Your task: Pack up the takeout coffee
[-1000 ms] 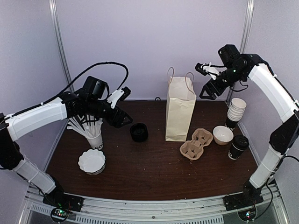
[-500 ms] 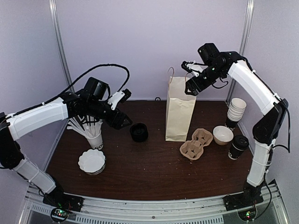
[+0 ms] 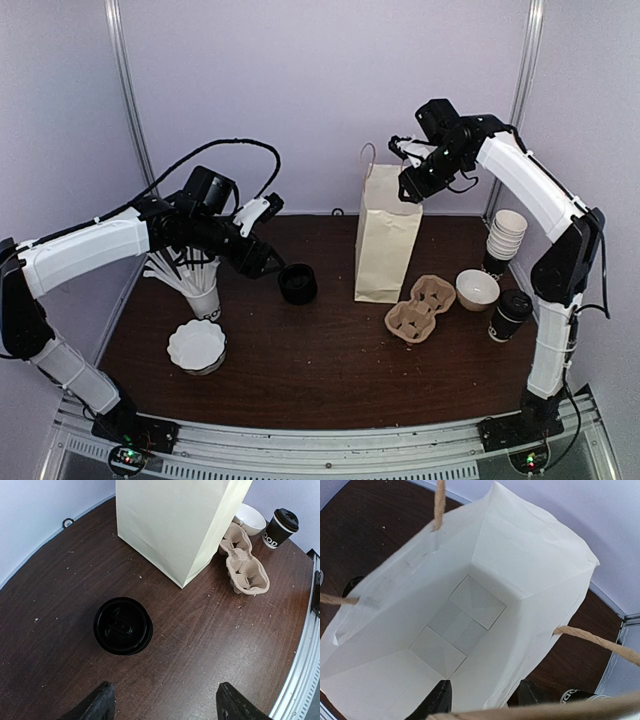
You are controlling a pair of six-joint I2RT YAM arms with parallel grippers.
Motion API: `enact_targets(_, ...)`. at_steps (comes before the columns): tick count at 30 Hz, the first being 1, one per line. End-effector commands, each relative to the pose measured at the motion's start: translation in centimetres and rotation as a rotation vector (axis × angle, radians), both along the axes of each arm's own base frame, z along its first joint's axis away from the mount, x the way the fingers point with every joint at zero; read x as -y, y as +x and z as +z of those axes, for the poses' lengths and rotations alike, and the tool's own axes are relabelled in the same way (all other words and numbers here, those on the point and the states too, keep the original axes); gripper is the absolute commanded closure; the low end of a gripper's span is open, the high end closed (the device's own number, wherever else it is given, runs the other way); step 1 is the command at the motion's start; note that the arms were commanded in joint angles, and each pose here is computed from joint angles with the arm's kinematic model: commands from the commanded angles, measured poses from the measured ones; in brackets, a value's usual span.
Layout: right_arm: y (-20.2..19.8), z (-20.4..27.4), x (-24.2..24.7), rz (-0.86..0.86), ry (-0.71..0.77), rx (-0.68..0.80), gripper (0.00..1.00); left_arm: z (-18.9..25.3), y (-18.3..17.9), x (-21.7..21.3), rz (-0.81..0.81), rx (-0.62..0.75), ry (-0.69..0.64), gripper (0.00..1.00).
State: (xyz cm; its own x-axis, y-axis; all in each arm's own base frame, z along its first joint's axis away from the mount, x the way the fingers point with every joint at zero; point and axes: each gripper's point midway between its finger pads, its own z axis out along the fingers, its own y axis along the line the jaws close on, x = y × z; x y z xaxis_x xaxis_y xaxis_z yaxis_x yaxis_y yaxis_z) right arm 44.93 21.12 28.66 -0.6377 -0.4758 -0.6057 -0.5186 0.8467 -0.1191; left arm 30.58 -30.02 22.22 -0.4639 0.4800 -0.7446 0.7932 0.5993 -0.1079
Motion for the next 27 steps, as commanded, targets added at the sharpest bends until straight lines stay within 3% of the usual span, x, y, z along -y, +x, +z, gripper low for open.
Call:
enact_targets(1,0.6,0.8,0.0,-0.034,0.023,0.03,0.54,1.9,0.5,0.6,-0.011,0.036,-0.043,0.27)
enact_targets(6,0.6,1.8,0.1,-0.038,0.032,0.056,0.71,2.0,0.5,0.5,-0.012,0.04,-0.045,0.27)
enact_targets(12,0.8,1.6,0.2,-0.046,0.02,0.059,0.81,2.2,0.4,0.5,-0.012,0.04,-0.048,0.27)
enact_targets(16,0.6,2.5,0.0,-0.034,0.032,0.078,1.0,2.3,0.4,0.5,-0.012,0.045,-0.048,0.27)
enact_targets(21,-0.8,4.1,-3.1,0.093,0.169,0.058,1.0,2.5,0.2,0.4,-0.016,0.046,-0.051,0.27)
enact_targets(27,-2.2,6.3,-3.8,0.143,0.193,0.098,1.0,3.4,0.0,0.2,-0.018,0.067,-0.06,0.27)
